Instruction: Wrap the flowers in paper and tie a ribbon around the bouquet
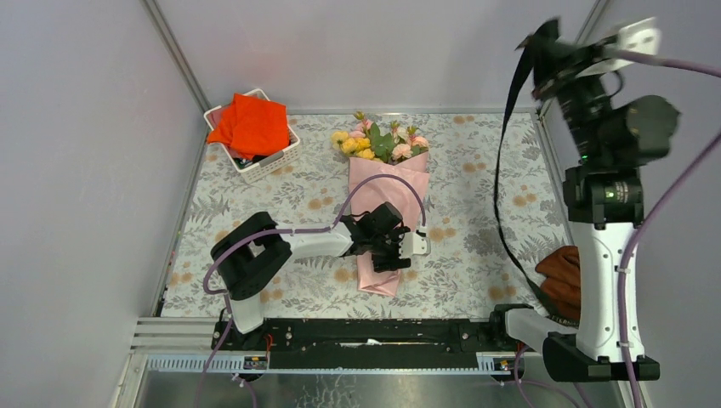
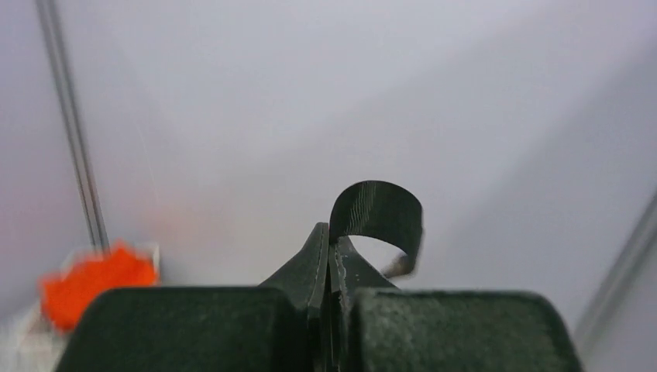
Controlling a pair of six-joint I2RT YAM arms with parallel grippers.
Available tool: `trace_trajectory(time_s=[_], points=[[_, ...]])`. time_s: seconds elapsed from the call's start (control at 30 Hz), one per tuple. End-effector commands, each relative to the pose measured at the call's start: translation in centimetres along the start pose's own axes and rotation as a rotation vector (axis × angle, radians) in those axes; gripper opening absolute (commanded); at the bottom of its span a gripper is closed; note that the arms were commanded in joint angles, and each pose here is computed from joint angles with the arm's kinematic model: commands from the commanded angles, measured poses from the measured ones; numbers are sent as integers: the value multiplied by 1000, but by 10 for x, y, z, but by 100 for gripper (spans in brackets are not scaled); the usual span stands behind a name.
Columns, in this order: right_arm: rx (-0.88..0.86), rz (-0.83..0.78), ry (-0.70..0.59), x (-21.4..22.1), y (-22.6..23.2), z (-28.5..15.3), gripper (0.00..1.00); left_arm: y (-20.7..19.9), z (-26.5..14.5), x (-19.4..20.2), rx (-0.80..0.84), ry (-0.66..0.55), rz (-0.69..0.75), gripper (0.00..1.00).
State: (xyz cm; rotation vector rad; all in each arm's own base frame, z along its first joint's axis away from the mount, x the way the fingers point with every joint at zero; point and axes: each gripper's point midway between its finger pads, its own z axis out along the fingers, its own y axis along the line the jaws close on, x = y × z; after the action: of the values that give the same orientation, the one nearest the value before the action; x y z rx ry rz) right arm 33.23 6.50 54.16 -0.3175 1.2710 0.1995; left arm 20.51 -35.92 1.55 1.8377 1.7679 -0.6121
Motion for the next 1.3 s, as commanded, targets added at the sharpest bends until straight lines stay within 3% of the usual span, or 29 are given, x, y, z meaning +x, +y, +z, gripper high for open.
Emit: trace_trajectory(time_s=[0.0,0.07,0.17,0.27,0.33,0.47,0.6,0.7,0.8,0.9,0.93,1.0,1.13,1.2,1.27], points=[[-81,52,-576,-174,14,-14,0,-26,14,51,85,160,-61,63],[-87,14,-692,-212,15,-24,0,-26,14,53,84,166,-63,63],[-49,-15,-745,-230,6,-22,0,-27,15,53,87,167,-61,63],[37,-63,-683,-217,-12,-3,0,-27,15,53,87,168,-60,63],[83,-95,-570,-187,-24,17,0,-28,16,54,90,170,-59,63],[181,-27,-234,-78,-49,50,0,-29,16,54,92,171,-55,64],[150,163,194,80,-37,61,0,-30,16,54,94,172,-52,63],[204,323,474,189,-28,46,2,-30,18,55,94,176,-53,63],[256,392,705,282,-20,21,15,-32,17,55,97,176,-49,63],[210,435,962,342,-3,2,41,-32,18,55,98,177,-49,64],[226,442,1040,355,-4,-2,55,-32,18,55,98,177,-49,63],[320,409,1179,370,-18,-14,95,-32,18,56,99,178,-49,63],[302,443,1201,365,-2,-14,100,-33,18,56,100,179,-49,63],[171,476,1180,361,38,-17,100,-33,19,56,99,182,-48,63],[-14,627,1187,370,91,-28,100,-33,19,57,98,185,-47,63]])
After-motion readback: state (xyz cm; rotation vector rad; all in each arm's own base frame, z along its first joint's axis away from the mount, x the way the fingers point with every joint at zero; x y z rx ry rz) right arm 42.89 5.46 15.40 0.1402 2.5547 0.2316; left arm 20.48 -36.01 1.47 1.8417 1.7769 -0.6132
